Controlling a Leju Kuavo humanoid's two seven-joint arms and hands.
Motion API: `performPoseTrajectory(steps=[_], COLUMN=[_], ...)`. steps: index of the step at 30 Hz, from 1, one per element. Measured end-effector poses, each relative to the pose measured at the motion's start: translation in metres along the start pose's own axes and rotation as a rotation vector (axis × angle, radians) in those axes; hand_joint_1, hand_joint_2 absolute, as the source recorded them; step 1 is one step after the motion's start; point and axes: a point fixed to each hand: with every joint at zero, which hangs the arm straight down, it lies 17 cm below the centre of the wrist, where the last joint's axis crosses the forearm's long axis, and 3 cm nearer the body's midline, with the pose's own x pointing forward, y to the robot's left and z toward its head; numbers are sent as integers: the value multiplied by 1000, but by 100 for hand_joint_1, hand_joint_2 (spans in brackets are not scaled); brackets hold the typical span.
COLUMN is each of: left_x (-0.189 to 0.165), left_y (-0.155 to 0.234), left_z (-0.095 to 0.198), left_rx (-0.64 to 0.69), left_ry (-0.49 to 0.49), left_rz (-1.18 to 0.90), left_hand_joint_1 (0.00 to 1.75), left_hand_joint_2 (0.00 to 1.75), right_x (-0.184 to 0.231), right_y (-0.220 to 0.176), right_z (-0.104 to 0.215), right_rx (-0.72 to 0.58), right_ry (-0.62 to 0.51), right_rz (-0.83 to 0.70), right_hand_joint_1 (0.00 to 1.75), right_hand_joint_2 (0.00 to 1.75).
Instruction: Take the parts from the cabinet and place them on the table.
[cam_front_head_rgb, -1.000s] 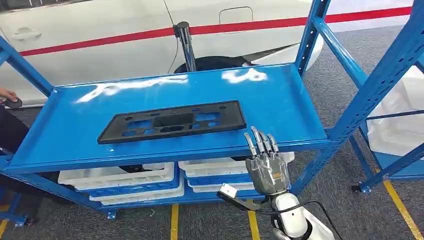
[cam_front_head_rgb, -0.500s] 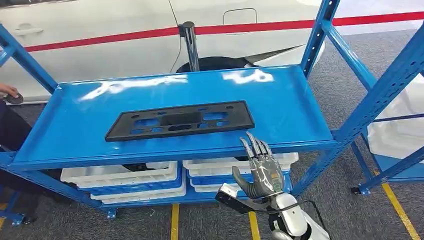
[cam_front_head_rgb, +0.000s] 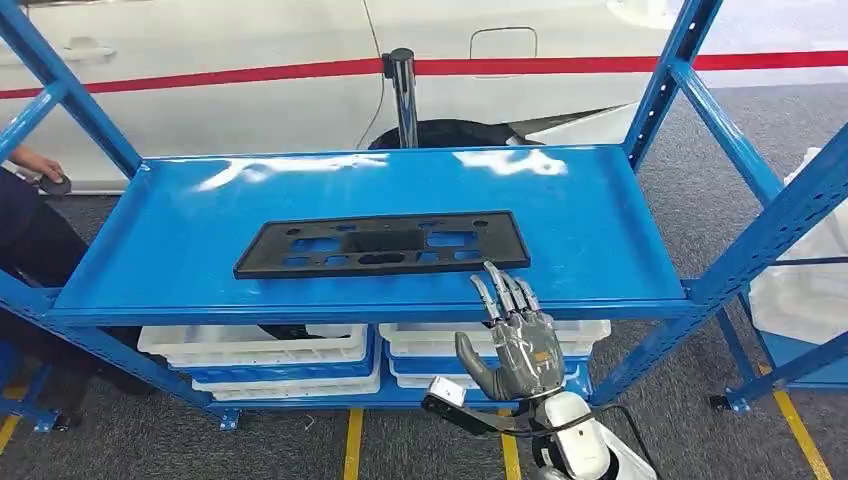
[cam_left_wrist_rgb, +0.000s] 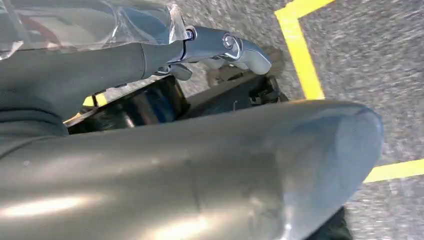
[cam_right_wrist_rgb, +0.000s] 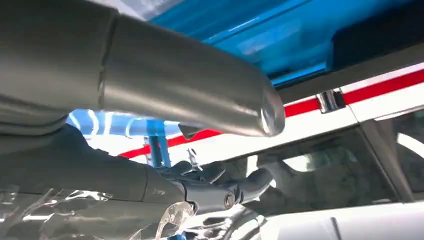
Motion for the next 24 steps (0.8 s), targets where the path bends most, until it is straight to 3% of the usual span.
performPoseTrajectory(steps=[24], left_x=[5], left_y=[-1], left_z=[0], left_rx=[-5], left_ry=[-14], left_rz=[-4], left_hand_joint_1=[0], left_hand_joint_2=[0], right_x=[16], right_y=[-23], right_z=[-1], right_rx=[-101], right_ry=[-46], right_rz=[7], right_hand_joint_1=[0], right_hand_joint_2=[0])
